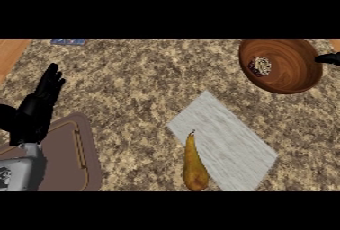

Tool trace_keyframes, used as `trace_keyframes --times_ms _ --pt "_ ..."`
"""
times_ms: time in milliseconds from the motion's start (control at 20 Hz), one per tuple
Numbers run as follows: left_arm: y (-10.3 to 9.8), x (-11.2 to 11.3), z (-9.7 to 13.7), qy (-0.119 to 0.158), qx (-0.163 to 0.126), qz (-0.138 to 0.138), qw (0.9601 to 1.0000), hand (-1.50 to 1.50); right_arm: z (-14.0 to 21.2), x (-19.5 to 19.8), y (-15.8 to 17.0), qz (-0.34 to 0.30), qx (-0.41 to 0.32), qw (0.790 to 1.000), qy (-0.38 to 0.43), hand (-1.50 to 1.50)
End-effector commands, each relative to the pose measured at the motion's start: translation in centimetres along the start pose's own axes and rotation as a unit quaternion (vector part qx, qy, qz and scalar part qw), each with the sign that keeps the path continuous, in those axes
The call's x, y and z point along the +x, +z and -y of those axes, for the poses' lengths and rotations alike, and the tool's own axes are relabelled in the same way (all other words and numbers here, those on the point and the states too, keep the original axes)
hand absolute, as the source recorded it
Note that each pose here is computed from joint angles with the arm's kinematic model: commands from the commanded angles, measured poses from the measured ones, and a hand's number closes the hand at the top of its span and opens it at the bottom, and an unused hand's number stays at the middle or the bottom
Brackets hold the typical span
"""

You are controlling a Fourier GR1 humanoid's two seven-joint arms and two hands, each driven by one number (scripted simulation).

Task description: Pick the cupcake from the placemat and place it in the bowl

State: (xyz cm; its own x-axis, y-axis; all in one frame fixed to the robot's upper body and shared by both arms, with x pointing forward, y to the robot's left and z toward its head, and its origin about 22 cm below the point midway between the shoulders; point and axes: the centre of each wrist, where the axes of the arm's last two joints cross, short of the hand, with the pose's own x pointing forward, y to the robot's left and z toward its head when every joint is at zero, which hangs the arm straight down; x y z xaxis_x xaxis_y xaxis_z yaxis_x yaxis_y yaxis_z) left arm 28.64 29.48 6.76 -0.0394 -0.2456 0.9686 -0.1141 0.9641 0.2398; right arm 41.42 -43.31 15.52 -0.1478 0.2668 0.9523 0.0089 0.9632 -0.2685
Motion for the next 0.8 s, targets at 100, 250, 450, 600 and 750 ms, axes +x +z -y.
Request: trace_keyframes --times_ms 100,250,450,600,750 --pt "-0.3 0.3 -0.6 -0.006 0.002 0.009 0.9999 0.0 6.4 -0.3 4.4 -0.012 -0.002 1.0 -0.027 -1.5" --pt "-0.3 0.1 2.1 0.008 -0.003 -0.005 1.0 0.0 7.9 -0.9 6.0 -0.011 0.005 0.999 -0.049 -1.5" --pt "-0.3 0.7 0.7 0.005 0.003 0.009 0.9999 0.0 9.4 -2.3 8.3 -0.014 0.028 0.996 -0.088 -1.5" --pt "0.6 -0.3 1.1 0.003 -0.002 0.001 1.0 0.0 11.0 -1.0 9.0 0.011 0.024 0.994 -0.102 -1.5" --pt "0.0 0.0 1.0 0.011 -0.003 -0.002 0.9999 0.0 10.4 -1.5 8.8 0.021 0.029 0.992 -0.117 -1.5"
